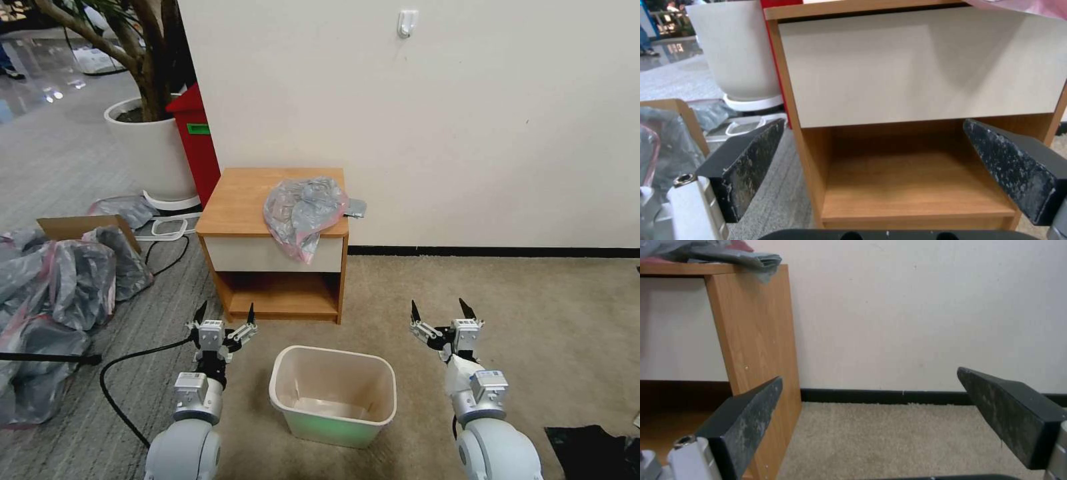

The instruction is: Pick up the garbage bag from the table and place it over the trash can.

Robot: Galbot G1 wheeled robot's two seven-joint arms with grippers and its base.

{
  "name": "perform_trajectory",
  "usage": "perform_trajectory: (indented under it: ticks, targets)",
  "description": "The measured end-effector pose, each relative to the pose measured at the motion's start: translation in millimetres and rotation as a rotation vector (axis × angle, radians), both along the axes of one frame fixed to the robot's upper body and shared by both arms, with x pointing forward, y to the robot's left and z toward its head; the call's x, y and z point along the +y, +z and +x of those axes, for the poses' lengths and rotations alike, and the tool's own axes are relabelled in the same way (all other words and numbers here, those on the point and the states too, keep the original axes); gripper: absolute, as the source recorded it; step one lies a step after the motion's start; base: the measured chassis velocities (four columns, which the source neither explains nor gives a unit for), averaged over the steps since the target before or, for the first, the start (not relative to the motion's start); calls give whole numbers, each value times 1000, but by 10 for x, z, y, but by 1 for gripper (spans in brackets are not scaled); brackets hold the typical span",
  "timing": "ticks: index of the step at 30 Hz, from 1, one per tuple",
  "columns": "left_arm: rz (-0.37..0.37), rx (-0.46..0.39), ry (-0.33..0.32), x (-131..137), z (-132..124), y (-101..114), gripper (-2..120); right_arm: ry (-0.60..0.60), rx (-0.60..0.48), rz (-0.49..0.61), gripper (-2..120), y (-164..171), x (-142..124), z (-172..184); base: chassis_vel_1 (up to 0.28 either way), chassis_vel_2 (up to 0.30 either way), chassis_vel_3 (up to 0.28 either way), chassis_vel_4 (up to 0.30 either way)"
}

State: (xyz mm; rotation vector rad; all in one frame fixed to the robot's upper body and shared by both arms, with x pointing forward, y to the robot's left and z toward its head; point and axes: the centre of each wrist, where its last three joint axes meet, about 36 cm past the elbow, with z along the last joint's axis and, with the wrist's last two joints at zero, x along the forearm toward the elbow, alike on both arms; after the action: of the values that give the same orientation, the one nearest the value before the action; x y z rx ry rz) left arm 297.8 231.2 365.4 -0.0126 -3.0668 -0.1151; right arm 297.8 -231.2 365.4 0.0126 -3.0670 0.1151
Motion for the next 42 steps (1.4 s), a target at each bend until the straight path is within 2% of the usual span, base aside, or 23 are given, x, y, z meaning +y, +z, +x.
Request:
perform_trajectory:
  ticks: [16,22,25,27,29,31,33,35,36,37,42]
  targets:
    - [0,-1,0,1,-3,5,100,0,-1,1,100,12,1,-3,0,0,0,0]
    - [-14,-2,16,50,-114,143,100,-20,-38,46,100,317,44,-86,0,0,0,0]
    - [-39,2,49,132,-328,427,100,-39,-79,109,100,717,101,-221,0,0,0,0]
    - [-46,3,56,149,-383,503,100,-43,-88,122,100,804,112,-254,0,0,0,0]
    - [-61,6,69,180,-506,684,100,-50,-110,155,100,1021,137,-351,0,0,0,0]
    - [-77,8,80,205,-638,889,100,-53,-103,157,100,1057,150,-425,0,0,0,0]
    - [-81,9,83,210,-677,952,100,-53,-103,154,100,1061,154,-440,0,0,0,0]
    - [-96,14,89,218,-813,1181,100,-48,-99,149,100,1066,162,-475,0,0,0,0]
    - [-96,14,89,218,-813,1181,100,-48,-99,149,100,1066,162,-475,0,0,0,0]
    - [-104,17,90,218,-881,1299,100,-47,-97,146,100,1063,162,-484,0,0,0,0]
    - [-119,87,108,258,-1016,1362,100,-48,-94,142,100,1057,158,-497,0,0,0,0]
